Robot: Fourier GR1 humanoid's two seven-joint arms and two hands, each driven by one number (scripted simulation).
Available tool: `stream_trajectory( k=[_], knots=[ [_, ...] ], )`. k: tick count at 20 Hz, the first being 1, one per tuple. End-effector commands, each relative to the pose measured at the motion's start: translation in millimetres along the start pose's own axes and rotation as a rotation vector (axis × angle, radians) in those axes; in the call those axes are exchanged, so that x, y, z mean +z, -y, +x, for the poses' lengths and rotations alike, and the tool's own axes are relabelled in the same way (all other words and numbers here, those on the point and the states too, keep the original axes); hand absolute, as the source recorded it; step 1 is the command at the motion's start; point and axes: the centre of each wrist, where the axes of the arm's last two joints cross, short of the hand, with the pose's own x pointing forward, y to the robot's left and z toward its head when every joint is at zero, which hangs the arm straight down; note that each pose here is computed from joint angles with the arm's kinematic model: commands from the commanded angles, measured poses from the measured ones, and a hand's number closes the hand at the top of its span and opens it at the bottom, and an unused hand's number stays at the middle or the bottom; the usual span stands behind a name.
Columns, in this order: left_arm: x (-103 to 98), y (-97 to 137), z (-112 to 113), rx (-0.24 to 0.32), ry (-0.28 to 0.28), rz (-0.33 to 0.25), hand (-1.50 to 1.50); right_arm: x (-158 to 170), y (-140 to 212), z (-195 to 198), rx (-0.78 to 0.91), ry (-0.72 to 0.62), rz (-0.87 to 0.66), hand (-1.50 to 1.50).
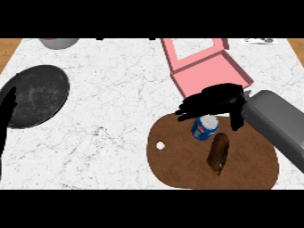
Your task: Pick the can from the cutting board and place it in the cardboard box
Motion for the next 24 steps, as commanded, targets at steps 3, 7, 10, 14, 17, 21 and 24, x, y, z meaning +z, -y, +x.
stream_trajectory(
  k=[3,7,10,14,17,21,24],
  knots=[
    [3.1,-0.4,14.7,-0.003,0.000,0.006,0.00,-12.3,-16.1,12.9,-0.053,-0.017,0.102,-1.50],
    [4.3,4.4,-13.7,0.007,0.010,-0.012,0.00,-17.2,-25.4,3.3,-0.062,-0.040,0.117,-1.50],
    [2.8,14.1,-5.7,0.008,-0.003,-0.002,0.00,-47.1,-37.8,20.0,-0.055,-0.049,0.077,1.50],
    [5.0,0.8,-3.5,0.004,0.007,0.006,0.00,-34.9,-52.2,13.6,0.027,-0.028,-0.106,1.50],
    [3.0,9.4,-12.6,0.016,-0.003,-0.015,0.00,-53.7,-53.6,11.3,0.058,-0.032,-0.155,1.50],
    [7.9,-7.1,-14.2,-0.004,-0.028,0.022,0.00,61.3,-82.1,-18.0,-0.152,-0.587,-0.315,1.50],
    [10.7,-10.0,-22.3,0.004,-0.067,0.078,0.00,149.4,-116.9,-20.5,-0.327,-1.012,-0.441,1.50]
  ],
)
